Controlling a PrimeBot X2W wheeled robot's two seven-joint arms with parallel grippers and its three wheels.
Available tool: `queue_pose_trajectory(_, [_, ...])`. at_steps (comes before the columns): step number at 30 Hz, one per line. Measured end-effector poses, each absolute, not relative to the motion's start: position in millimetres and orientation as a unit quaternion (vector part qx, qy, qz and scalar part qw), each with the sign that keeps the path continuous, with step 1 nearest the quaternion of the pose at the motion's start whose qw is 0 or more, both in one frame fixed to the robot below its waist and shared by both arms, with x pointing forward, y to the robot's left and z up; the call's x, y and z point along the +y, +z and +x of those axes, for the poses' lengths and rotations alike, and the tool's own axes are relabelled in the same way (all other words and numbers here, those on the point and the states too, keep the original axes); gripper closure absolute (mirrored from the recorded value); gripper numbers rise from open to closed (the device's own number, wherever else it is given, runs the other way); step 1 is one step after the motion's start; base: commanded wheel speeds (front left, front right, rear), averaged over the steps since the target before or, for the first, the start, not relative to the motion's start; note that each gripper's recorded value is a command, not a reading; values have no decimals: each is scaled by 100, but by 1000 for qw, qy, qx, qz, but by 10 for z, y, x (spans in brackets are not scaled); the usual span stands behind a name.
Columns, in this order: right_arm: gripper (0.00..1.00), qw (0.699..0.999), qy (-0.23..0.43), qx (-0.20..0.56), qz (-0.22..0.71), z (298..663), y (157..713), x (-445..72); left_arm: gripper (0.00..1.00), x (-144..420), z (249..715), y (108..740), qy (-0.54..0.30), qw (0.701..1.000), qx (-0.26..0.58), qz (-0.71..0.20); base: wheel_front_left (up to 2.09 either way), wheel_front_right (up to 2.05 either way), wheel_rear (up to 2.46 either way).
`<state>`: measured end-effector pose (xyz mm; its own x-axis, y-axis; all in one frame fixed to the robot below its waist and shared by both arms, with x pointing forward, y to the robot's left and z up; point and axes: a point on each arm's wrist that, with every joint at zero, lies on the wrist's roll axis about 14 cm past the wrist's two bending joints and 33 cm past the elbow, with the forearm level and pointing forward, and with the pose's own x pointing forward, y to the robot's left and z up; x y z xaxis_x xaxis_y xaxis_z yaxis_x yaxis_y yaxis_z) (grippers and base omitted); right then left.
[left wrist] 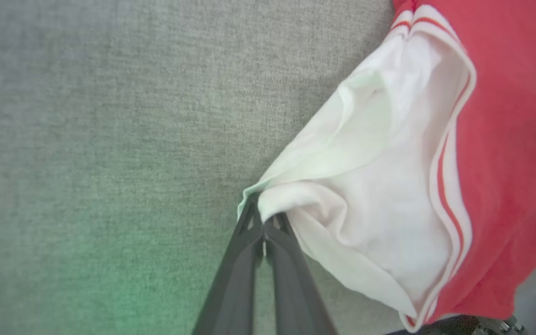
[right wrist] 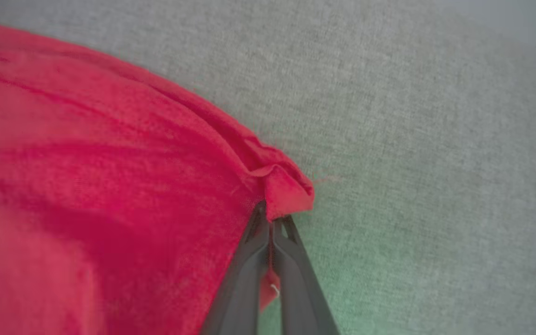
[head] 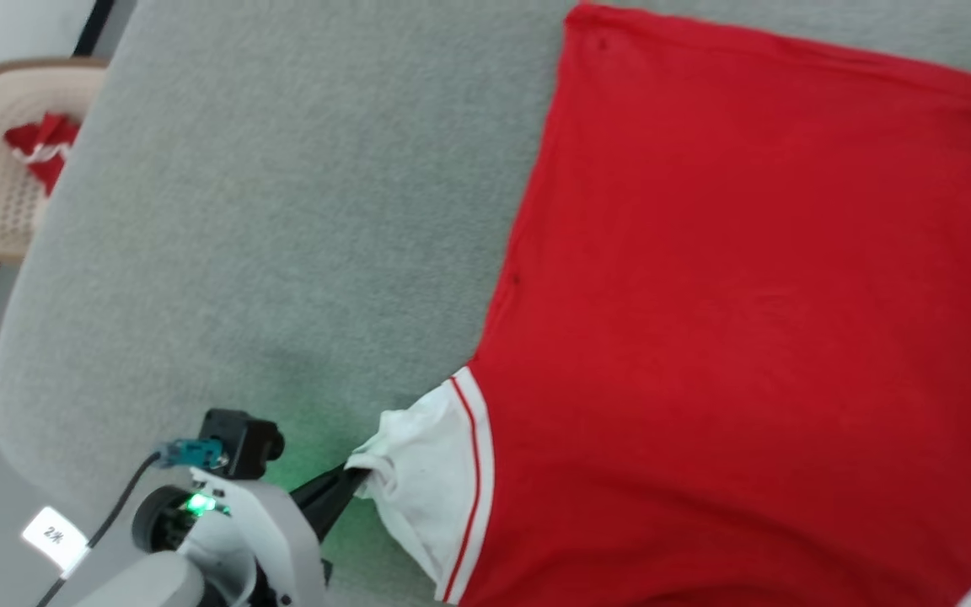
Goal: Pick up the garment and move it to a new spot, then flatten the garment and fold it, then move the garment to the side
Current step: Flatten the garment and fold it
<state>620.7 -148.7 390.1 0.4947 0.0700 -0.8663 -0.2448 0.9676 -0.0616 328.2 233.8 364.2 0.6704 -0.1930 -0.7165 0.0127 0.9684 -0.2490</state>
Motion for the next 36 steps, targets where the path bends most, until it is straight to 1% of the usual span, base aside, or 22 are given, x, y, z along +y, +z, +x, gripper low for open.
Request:
queue_pose_trajectory(7, [100, 864, 128, 473, -114, 5822, 4051, -1574, 100, 2352, 3311, 3712, -66, 910, 400, -91, 0, 0, 0])
queue_pose_trajectory(13, [100, 864, 148, 468, -109, 5282, 4137, -1824, 100, 2272, 3369, 3808, -81, 912, 393, -82, 0, 0, 0])
queue_pose_trajectory(17, [100, 862, 151, 476, -87, 4829, 4122, -1973, 100, 2196, 3420, 3876, -97, 914, 386, -74, 0, 0, 0])
queue_pose_trajectory(24, [100, 851, 113, 511, -31, 3949, 3964, -2325, 100, 1994, 3546, 3988, -132, 917, 371, -64, 0, 0, 0])
queue_pose_trajectory(28, [100, 845, 84, 527, 25, 3502, 3833, -2385, 100, 1908, 3573, 4019, -146, 916, 367, -62, 0, 0, 0])
queue_pose_trajectory(31, [100, 845, 66, 529, 50, 3320, 3755, -2386, 100, 1870, 3598, 4033, -153, 916, 365, -60, 0, 0, 0])
queue_pose_trajectory(36, [100, 854, 46, 514, 69, 3316, 3652, -2372, 100, 1843, 3611, 4007, -158, 914, 369, -60, 0, 0, 0])
